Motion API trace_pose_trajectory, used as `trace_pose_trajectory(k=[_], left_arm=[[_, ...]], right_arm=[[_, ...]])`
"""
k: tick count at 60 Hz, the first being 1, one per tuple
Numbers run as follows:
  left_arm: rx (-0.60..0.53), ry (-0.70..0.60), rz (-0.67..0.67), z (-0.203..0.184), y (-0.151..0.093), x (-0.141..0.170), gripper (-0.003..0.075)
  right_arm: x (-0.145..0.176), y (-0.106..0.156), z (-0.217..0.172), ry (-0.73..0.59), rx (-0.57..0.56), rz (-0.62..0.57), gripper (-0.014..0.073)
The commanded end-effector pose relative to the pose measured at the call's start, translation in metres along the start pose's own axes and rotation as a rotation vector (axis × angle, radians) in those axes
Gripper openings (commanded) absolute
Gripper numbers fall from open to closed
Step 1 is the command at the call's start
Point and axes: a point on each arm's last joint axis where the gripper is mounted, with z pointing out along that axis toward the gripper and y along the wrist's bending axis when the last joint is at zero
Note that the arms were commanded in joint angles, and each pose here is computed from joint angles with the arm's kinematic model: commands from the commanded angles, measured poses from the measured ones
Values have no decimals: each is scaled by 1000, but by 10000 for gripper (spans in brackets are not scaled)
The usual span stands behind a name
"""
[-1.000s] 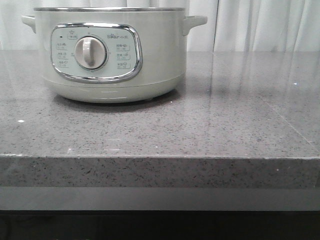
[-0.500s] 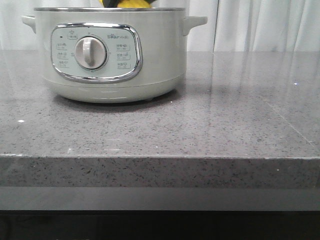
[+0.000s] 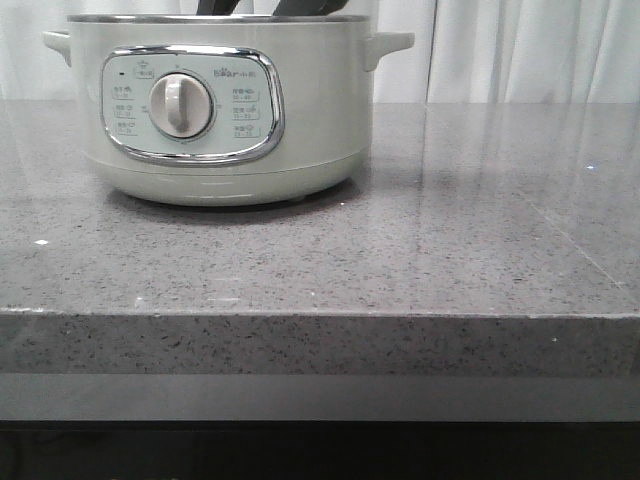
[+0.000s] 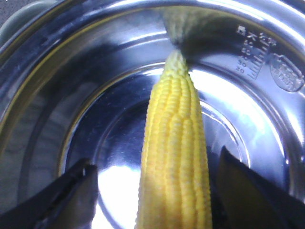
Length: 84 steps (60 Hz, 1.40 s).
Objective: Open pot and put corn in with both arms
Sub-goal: 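Lower the corn into the pot and open the right gripper, then move the glass lid back over the pot with the left gripper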
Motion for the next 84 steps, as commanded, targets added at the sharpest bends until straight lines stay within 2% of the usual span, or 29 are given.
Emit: trace_pose_trajectory(k=[1, 12, 21, 32, 64, 75, 84], left_arm=[[6, -188, -13, -11, -1, -24, 314], [6, -188, -13, -11, -1, -24, 314], [6, -188, -13, -11, -1, -24, 314], [6, -188, -13, -11, -1, -24, 314], [6, -188, -13, -11, -1, -24, 314], [6, -188, -13, -11, -1, -24, 314], [6, -188, -13, -11, -1, -24, 314]], right_arm=[[-28, 16, -58, -161, -11, -43, 551], [-26, 22, -106, -106, 61, -108, 551], [-20, 25, -153, -93, 146, -97, 551], [3, 33, -195, -146, 152, -100, 551], [120, 32, -238, -449, 150, -80, 551], [154, 31, -243, -512, 122, -33, 551], [169, 31, -247, -544, 121, -27, 551]])
